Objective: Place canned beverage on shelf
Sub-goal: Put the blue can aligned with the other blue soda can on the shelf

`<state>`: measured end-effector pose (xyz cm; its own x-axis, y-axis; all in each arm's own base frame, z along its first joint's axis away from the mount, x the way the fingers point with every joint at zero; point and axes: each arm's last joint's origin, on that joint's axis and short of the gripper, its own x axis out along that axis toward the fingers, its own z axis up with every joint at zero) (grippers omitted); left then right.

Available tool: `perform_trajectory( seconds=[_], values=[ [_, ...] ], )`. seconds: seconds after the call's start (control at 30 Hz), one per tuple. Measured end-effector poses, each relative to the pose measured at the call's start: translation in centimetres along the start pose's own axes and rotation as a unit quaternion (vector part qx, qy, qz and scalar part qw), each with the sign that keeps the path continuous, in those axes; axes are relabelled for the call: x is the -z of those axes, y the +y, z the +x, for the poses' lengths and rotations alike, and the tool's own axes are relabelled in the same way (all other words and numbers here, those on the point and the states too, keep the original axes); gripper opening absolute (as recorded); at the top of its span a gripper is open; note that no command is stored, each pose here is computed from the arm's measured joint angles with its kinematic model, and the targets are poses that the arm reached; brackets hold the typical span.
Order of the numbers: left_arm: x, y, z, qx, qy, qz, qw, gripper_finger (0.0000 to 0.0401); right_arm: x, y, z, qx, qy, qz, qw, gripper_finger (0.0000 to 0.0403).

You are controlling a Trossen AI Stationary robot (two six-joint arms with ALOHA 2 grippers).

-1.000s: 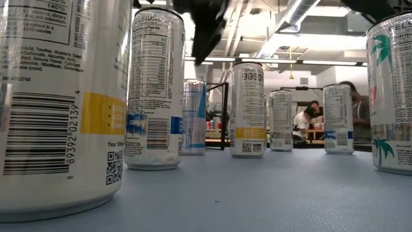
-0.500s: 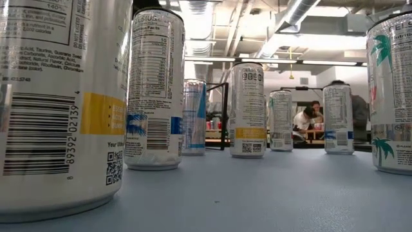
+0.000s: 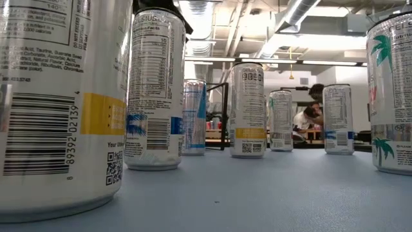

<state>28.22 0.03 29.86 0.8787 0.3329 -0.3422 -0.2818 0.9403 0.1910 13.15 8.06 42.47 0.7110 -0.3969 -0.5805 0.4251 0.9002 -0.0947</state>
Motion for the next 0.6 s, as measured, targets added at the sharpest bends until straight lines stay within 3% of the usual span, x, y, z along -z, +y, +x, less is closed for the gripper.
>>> perform_trajectory(
  seconds=[0.3, 0.6],
  values=[
    [1.5, -2.7, 3.2, -0.014, 0.008, -0.009, 1.0, 0.0313, 4.9, 2.1, 3.0, -0.002, 0.012, -0.013, 1.0, 0.0256],
    [2.9, -4.1, 4.5, -0.062, 0.033, -0.002, 0.998, 0.0313, 5.7, 3.3, 3.9, 0.006, 0.003, -0.024, 1.0, 0.0256]
  ],
)
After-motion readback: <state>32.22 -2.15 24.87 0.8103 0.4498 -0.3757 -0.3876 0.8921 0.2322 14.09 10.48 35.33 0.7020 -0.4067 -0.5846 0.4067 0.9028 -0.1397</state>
